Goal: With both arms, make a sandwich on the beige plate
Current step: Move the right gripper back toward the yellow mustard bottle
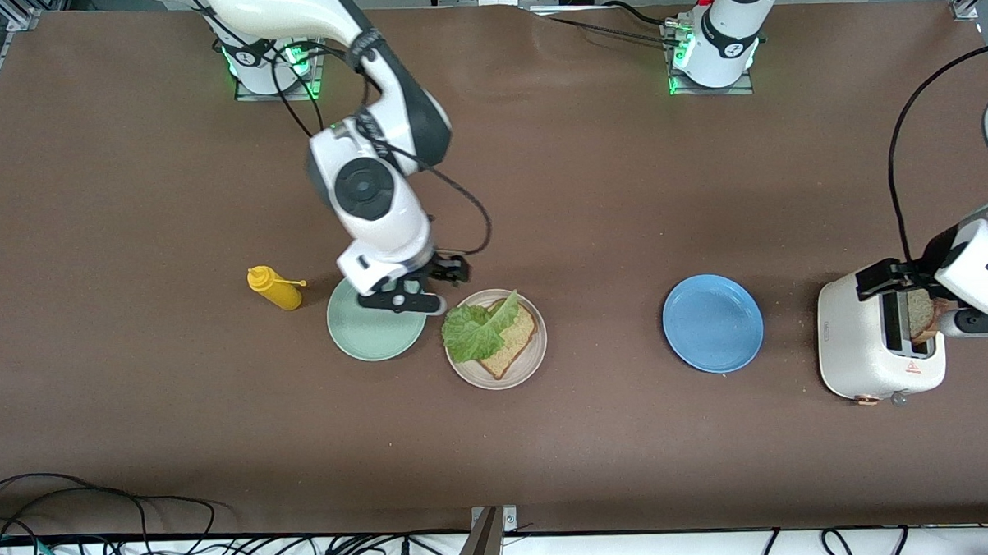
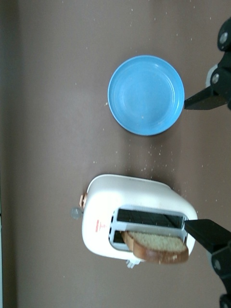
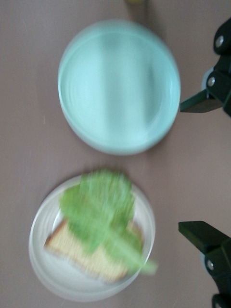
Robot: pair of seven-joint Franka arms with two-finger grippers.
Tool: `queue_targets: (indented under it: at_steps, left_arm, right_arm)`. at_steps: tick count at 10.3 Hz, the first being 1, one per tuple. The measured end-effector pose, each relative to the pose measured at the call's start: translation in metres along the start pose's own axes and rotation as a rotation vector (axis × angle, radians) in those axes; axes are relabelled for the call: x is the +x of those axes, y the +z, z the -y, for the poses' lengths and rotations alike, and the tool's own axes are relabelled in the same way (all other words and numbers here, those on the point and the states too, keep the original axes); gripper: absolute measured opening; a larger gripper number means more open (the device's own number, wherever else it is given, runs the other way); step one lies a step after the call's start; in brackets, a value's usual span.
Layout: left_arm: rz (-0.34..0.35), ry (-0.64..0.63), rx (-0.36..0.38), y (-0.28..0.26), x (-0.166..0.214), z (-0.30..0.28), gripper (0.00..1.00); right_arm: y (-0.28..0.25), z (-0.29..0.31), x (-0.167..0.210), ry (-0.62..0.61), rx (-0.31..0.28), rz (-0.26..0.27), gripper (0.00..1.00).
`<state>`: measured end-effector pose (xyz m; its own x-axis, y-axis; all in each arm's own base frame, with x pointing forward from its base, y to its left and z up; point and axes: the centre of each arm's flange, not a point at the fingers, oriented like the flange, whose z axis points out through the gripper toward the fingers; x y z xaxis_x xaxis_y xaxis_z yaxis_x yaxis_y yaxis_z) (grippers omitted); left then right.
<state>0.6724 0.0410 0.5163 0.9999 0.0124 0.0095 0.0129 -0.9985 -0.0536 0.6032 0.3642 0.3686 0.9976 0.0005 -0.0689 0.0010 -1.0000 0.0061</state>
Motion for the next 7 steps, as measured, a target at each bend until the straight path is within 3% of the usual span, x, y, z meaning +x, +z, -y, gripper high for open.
queue_targets:
  at_steps: [3, 7]
  left_arm:
    - [0.017, 0.001, -0.001, 0.011, -0.005, 0.065, 1.00]
    - [0.079, 0.009, -0.031, 0.073, -0.005, 0.133, 1.00]
  right_arm:
    - [-0.055, -0.103, 0.010, -0.173, -0.058, 0.116, 1.00]
    - [-0.074, -0.217, 0.003, -0.283, -0.043, 0.245, 1.00]
